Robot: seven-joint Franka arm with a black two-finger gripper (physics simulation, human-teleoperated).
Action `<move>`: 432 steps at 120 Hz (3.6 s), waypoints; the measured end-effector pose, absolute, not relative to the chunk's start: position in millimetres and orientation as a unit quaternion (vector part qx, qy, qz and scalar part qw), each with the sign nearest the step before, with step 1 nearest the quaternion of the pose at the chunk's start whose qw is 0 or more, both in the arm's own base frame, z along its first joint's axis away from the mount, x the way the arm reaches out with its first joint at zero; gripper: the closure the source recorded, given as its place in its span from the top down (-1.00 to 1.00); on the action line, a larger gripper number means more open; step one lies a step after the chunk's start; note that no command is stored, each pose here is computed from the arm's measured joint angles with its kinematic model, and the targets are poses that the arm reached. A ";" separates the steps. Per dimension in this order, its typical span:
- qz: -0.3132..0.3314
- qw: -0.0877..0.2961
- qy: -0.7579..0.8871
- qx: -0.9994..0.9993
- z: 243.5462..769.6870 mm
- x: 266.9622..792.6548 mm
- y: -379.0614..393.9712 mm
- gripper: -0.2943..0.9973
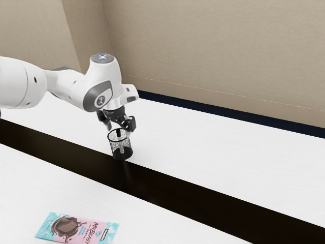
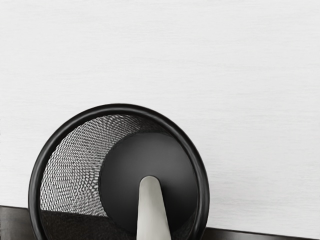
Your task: Take the marker out of the pen holder and place it to the left of the pen holder.
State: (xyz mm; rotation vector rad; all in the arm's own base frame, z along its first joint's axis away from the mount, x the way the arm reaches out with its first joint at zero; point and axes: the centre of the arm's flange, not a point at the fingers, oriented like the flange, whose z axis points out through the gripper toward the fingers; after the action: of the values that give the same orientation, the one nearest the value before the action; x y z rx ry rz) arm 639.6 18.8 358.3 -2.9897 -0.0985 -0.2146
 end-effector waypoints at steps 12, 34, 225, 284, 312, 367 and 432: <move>-0.072 0.073 -0.031 -0.994 359.0 638.4 25.2 0.15; -0.069 0.072 -0.024 -0.995 359.1 632.2 28.1 -0.10; -0.147 0.107 -0.075 -0.981 487.7 594.2 95.5 -0.67; -0.267 0.117 -0.094 -0.952 349.6 656.5 221.2 -0.67; -0.365 0.102 -0.048 -0.924 324.8 673.0 204.2 -0.67; -0.441 0.116 0.021 -0.890 377.6 659.5 172.5 0.15; -0.189 0.044 -0.110 -0.975 709.1 526.1 76.5 0.51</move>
State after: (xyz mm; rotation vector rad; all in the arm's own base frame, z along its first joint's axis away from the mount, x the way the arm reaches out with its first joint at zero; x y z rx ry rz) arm 526.1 76.5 709.1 -2.9799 -0.3353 -0.5764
